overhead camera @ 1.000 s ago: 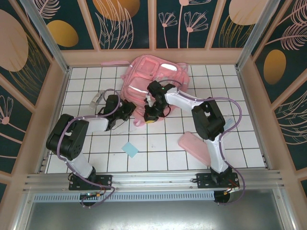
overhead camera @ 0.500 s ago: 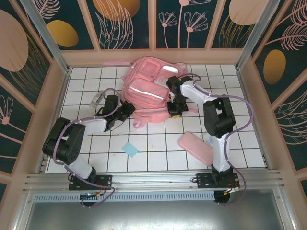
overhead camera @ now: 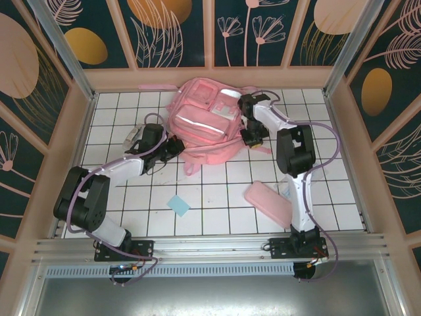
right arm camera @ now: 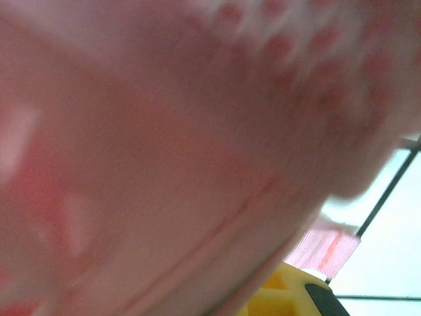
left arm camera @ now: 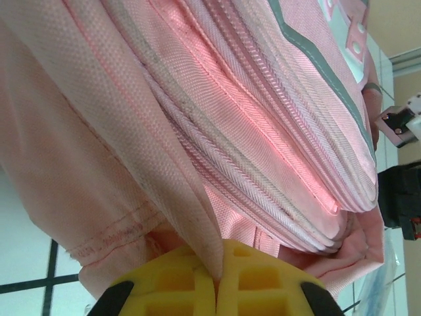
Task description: Pack the student bag
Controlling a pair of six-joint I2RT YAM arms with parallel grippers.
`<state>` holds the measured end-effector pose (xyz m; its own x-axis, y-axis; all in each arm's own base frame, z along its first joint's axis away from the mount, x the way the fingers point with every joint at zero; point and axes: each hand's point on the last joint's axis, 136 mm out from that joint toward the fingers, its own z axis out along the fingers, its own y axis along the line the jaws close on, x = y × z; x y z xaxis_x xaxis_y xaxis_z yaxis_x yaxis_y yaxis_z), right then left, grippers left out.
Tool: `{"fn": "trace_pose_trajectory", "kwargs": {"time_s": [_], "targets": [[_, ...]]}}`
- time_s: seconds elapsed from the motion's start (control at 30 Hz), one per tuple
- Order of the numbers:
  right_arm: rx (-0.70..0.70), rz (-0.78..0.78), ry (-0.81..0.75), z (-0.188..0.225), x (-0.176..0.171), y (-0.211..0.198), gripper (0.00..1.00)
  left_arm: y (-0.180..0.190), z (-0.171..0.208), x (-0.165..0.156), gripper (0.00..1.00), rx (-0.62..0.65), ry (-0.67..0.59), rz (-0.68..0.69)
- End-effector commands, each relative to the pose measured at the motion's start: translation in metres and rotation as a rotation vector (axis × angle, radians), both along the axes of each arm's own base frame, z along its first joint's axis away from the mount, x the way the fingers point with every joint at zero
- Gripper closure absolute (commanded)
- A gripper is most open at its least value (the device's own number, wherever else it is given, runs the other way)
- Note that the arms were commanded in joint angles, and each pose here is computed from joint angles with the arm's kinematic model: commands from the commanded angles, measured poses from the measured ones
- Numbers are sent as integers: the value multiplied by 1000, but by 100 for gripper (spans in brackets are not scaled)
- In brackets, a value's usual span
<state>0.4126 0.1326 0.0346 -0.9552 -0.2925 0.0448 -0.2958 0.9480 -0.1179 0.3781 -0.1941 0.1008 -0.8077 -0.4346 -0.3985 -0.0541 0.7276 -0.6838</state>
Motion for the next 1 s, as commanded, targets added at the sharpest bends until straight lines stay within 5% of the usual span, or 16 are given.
{"fn": "trace_pose_trajectory", "kwargs": {"time_s": [0.0,0.2,0.43,0.57,0.67,0.73,0.9,0.97], "targets": [[-127,14,-104,14,31,-47,100,35,15,9,100,97,-39,63],[-223,286,-222,15,48,-36,100,39,31,18,100,124,-67,49],[-324,211,-252,22,67,-57,100,43,32,14,100,142,-64,52],[-185,164,-270,32,67,-33,100,42,29,14,100,132,-61,58],[13,141,-241,41,55,-1,61,38,28,17,100,107,-61,58],[132,157,-224,48,43,21,6,36,29,19,100,82,-62,59],[165,159,-299,73,20,32,1,34,26,21,98,82,-53,55],[180,132,-340,87,15,30,1,43,25,21,73,138,-46,74]]}}
